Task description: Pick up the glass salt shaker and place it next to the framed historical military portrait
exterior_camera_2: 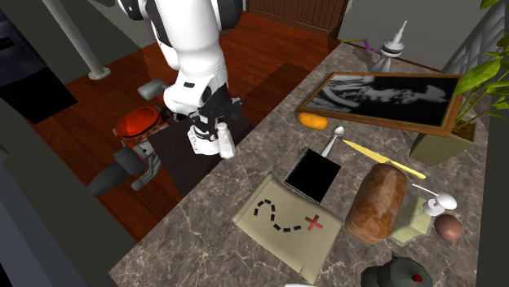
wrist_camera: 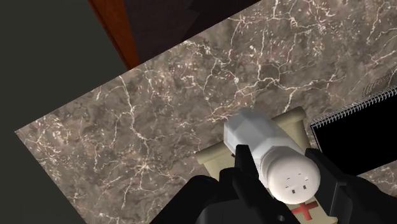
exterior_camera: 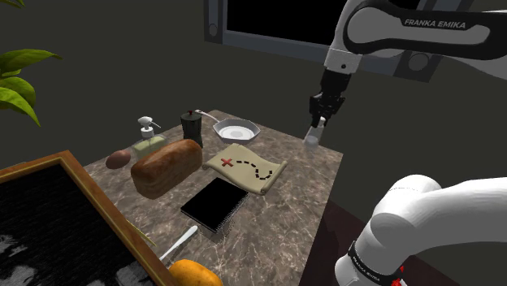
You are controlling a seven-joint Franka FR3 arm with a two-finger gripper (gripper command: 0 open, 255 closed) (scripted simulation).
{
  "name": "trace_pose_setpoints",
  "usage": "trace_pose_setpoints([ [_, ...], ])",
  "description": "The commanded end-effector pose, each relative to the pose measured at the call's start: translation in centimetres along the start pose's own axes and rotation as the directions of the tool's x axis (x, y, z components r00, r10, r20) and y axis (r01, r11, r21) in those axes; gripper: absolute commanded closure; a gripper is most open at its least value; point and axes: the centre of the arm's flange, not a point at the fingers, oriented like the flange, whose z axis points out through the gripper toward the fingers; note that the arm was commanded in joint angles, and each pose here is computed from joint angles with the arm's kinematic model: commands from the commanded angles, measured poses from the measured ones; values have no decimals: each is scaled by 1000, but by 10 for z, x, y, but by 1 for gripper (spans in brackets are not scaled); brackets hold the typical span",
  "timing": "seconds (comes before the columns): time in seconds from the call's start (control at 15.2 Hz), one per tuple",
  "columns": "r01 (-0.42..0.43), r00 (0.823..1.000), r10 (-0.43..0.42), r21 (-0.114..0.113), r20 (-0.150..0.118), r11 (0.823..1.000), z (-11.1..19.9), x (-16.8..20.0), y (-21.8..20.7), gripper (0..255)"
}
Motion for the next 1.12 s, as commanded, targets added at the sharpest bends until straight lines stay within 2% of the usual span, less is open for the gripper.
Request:
trace_pose_setpoints([
  [0.0,0,1000,0,0,0,1000,-12,0,0,255],
  [1.06,0,1000,0,0,0,1000,-92,1,-6,255],
])
